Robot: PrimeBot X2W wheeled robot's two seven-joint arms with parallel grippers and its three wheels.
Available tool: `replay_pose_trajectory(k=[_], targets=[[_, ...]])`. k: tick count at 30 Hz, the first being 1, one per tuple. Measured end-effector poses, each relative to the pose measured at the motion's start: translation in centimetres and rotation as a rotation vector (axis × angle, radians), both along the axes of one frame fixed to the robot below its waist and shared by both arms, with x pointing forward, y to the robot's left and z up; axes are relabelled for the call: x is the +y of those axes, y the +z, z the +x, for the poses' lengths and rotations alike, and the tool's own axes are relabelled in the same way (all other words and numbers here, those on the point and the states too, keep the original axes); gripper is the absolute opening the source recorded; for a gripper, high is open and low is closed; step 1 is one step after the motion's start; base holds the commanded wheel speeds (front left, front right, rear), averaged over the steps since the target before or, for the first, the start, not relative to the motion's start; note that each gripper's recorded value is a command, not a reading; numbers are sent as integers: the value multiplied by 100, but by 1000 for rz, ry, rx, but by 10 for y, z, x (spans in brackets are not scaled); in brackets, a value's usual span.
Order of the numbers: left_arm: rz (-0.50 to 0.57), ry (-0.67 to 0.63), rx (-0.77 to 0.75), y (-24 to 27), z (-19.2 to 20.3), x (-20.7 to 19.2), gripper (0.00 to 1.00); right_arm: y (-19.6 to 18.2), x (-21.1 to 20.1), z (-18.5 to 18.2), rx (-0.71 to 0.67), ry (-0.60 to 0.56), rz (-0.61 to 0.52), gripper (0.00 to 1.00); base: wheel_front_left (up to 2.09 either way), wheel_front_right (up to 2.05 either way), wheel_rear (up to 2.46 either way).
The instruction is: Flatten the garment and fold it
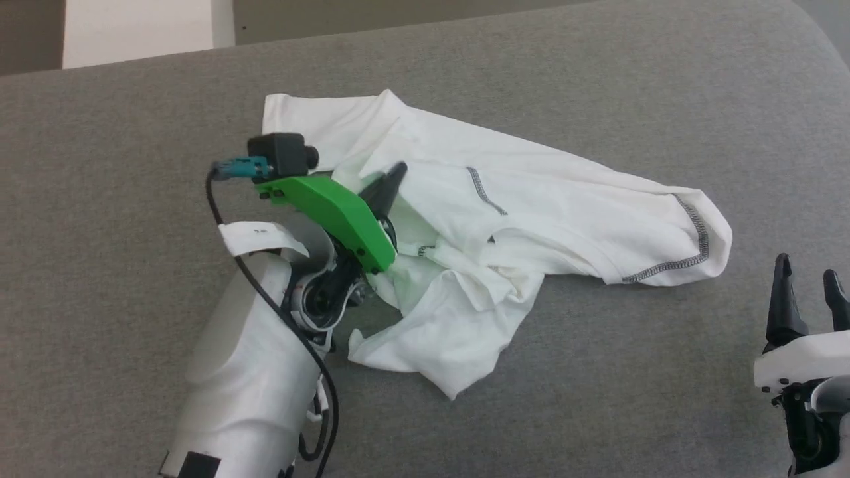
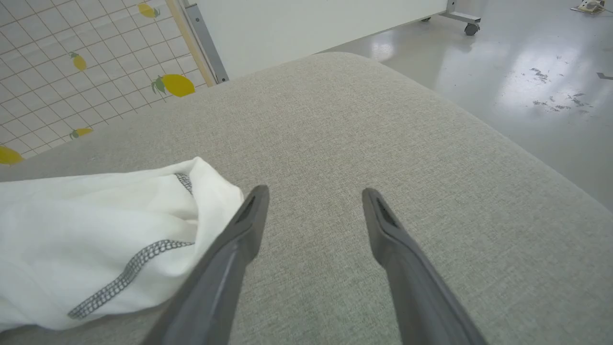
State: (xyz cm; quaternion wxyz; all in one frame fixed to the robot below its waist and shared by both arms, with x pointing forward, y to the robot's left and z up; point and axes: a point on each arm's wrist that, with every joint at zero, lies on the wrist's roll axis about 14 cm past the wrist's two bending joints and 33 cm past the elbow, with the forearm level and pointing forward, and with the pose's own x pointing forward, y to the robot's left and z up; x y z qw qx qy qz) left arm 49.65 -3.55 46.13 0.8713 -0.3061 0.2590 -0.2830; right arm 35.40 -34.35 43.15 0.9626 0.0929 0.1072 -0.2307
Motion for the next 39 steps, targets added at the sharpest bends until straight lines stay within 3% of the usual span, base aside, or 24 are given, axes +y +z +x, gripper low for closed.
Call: replay_pose_trajectory(k=[9, 15, 20, 24, 26, 27, 28, 29, 31, 34, 35, 39], targets=[[-167, 246, -277, 99, 35, 64, 0, 4, 24, 21, -23, 80, 11, 100, 0, 0, 0], [-144, 560, -390, 128, 23, 171, 0, 12, 43, 36, -44, 139, 18, 100, 0, 0, 0], [-6, 820, -200, 58, -34, 254, 0, 17, 65, 47, -55, 207, 31, 100, 0, 0, 0], [85, 904, 43, -16, -94, 277, 0, 21, 84, 59, -68, 260, 39, 100, 0, 0, 0], [67, 947, 123, -36, -114, 284, 0, 20, 92, 63, -65, 284, 46, 100, 0, 0, 0], [44, 965, 140, -39, -117, 285, 12, 20, 96, 64, -66, 294, 48, 100, 0, 0, 0], [-5, 980, 153, -39, -119, 285, 61, 21, 99, 66, -67, 302, 49, 100, 0, 0, 0], [-43, 989, 153, -36, -120, 285, 100, 21, 103, 67, -67, 312, 51, 100, 0, 0, 0], [-67, 1022, 104, -26, -120, 294, 100, 21, 109, 70, -63, 330, 54, 100, 0, 0, 0], [-49, 1084, -120, 19, -113, 320, 100, 23, 116, 72, -69, 352, 57, 100, 0, 0, 0], [-7, 1115, -231, 40, -113, 332, 100, 24, 120, 73, -68, 361, 59, 100, 0, 0, 0], [379, 1081, -540, 94, -121, 353, 100, 25, 135, 74, -38, 413, 59, 100, 0, 0, 0]])
